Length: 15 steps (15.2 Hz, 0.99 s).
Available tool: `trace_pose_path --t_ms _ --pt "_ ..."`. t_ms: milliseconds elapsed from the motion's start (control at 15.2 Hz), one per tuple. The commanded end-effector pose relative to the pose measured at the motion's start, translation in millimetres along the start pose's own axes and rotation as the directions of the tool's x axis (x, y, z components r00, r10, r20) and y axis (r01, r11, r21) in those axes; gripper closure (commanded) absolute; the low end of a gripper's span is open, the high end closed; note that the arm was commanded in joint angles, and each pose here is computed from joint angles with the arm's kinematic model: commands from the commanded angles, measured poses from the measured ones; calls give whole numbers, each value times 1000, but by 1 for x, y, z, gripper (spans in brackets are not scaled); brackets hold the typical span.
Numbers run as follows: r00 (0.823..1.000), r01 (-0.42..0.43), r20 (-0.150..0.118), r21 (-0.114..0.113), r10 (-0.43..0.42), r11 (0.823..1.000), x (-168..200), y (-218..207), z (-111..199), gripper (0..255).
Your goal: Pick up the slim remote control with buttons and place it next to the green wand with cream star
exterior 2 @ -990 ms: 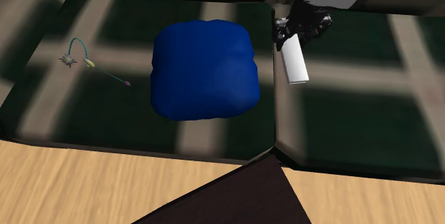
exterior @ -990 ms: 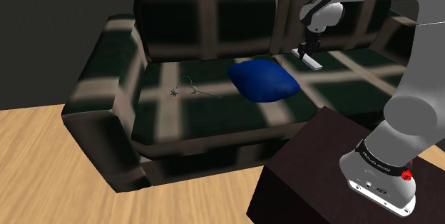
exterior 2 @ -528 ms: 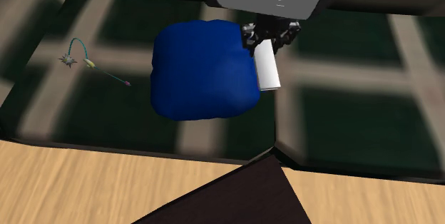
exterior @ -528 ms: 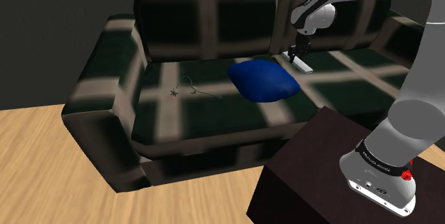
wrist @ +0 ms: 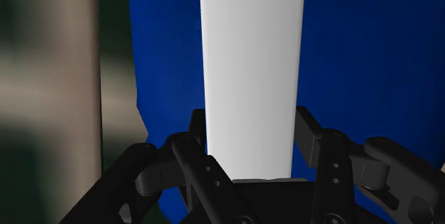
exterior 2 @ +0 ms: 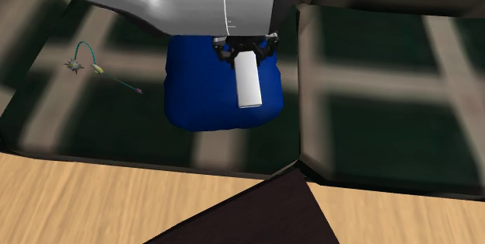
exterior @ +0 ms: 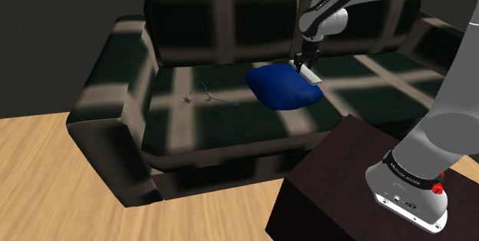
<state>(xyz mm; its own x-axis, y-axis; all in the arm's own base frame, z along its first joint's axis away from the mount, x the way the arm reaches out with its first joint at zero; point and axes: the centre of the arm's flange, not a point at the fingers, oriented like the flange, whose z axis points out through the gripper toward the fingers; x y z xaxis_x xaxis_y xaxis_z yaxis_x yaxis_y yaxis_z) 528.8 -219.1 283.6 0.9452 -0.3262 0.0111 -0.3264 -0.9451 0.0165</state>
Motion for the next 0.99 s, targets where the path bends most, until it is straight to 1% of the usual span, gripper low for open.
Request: trace_pose_path --t_ms 0,924 --pt "1000 -2 -1 0 2 1000 -5 -26 -3 255" --pt "1000 -2 -1 0 2 1000 -31 -209 -6 255"
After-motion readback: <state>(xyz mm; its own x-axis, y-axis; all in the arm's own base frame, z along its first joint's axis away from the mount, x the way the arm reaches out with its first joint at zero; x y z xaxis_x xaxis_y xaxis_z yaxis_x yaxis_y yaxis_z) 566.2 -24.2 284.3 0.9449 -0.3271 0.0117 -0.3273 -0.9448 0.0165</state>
